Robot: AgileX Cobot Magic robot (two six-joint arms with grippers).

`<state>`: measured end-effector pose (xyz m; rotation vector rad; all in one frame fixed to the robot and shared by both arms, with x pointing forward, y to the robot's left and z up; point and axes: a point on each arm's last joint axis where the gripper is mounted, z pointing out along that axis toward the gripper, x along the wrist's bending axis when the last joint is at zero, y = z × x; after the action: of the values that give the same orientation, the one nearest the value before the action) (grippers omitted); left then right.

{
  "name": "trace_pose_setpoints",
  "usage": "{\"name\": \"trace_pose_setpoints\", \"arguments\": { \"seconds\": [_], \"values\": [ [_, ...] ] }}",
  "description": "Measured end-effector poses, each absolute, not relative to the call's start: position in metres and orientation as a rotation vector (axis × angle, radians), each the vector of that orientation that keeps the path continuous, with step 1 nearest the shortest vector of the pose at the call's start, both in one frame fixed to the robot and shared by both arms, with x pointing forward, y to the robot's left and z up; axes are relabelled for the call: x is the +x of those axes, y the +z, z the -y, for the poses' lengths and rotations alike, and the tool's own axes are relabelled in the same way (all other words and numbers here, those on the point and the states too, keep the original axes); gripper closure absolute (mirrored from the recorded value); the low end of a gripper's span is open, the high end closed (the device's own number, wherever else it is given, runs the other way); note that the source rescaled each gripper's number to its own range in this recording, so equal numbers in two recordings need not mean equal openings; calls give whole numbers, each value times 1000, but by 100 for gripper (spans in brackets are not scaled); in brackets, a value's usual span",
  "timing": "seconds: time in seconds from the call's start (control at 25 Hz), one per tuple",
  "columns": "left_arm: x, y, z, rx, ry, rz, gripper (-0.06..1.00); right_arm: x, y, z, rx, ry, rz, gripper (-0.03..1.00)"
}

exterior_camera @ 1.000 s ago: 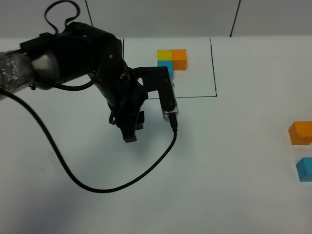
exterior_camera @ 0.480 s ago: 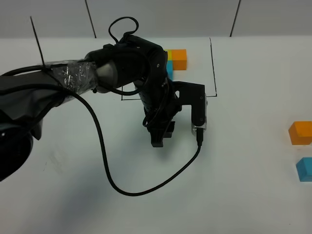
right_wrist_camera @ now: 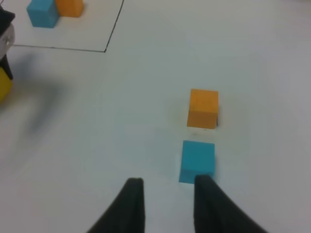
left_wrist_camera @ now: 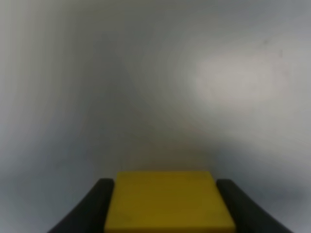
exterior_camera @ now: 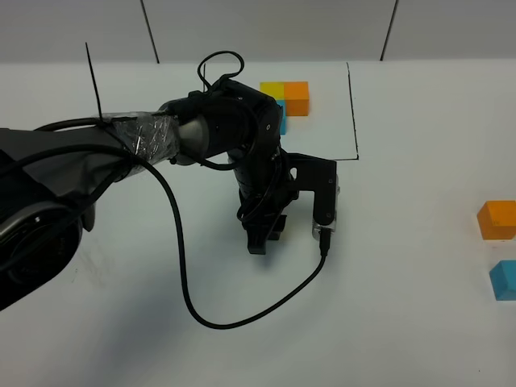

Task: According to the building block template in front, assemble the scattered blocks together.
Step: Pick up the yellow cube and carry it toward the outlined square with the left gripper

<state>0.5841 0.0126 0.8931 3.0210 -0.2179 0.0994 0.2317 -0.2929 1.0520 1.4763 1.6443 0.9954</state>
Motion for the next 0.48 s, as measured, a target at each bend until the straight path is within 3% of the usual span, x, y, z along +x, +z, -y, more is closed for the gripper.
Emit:
{"name": "trace_pose_setpoints", "arguments": {
  "seconds": [0.36,0.48],
  "values": [
    [587,893,-11,3004,134,112,92,232,1052,293,1476,995,-1644,97],
    [588,893,-10,2994,150,61,62,232,1052,293,1476,995,-1644,97]
  ]
}}
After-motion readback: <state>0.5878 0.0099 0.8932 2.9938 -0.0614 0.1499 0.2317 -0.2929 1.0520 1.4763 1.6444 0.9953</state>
